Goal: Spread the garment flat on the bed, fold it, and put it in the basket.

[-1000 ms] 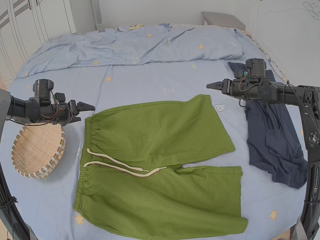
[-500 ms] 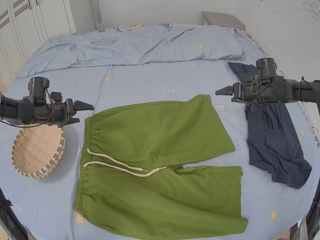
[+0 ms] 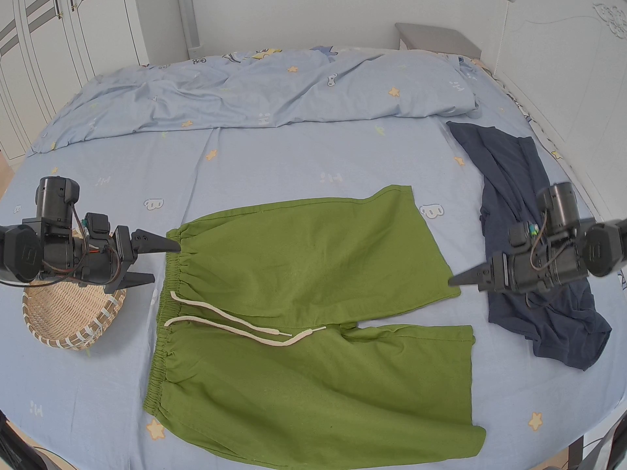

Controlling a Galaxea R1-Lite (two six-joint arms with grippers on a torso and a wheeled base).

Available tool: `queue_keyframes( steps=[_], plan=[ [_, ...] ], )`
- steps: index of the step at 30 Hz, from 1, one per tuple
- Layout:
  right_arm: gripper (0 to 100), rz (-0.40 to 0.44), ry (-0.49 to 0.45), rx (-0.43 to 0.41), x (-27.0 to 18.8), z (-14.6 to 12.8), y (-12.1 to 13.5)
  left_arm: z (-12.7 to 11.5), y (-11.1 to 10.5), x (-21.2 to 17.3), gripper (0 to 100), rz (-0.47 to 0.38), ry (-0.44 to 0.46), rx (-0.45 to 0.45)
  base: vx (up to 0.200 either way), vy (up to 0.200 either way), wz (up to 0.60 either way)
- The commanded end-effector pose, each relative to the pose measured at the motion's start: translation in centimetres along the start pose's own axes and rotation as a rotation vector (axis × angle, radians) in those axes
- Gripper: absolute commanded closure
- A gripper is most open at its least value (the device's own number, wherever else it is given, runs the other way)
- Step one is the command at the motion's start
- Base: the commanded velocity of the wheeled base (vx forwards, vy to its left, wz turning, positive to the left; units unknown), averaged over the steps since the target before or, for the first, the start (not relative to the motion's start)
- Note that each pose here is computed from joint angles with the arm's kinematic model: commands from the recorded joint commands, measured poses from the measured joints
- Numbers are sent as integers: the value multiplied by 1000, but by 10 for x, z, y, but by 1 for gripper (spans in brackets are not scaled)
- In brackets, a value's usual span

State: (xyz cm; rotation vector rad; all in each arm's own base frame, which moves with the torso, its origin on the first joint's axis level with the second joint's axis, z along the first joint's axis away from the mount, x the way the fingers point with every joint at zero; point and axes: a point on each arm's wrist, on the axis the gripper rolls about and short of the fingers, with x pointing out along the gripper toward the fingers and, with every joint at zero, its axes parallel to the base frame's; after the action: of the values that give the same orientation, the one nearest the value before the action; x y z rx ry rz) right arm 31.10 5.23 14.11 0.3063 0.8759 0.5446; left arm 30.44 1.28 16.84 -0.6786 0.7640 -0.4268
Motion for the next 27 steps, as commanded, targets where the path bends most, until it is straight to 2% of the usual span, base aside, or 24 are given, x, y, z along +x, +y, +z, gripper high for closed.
queue_keyframes(
  steps=[1,4,12,19,27],
  plan=[
    [0,38,101,-11,-37,-113,6,-61,-20,-43,0,-54,43,-33,0,0,0],
    [0,34,140,7,-36,-128,3,-61,-24,-43,0,-66,44,-14,0,0,0],
    [0,29,182,30,-28,-136,-4,-60,-25,-42,0,-70,45,-9,0,0,0],
    [0,71,110,-6,-7,-129,-15,-58,-25,-42,0,-76,30,0,0,0,0],
    [0,74,99,-12,2,-124,-19,-55,-26,-41,0,-86,6,16,0,0,0]
  ],
)
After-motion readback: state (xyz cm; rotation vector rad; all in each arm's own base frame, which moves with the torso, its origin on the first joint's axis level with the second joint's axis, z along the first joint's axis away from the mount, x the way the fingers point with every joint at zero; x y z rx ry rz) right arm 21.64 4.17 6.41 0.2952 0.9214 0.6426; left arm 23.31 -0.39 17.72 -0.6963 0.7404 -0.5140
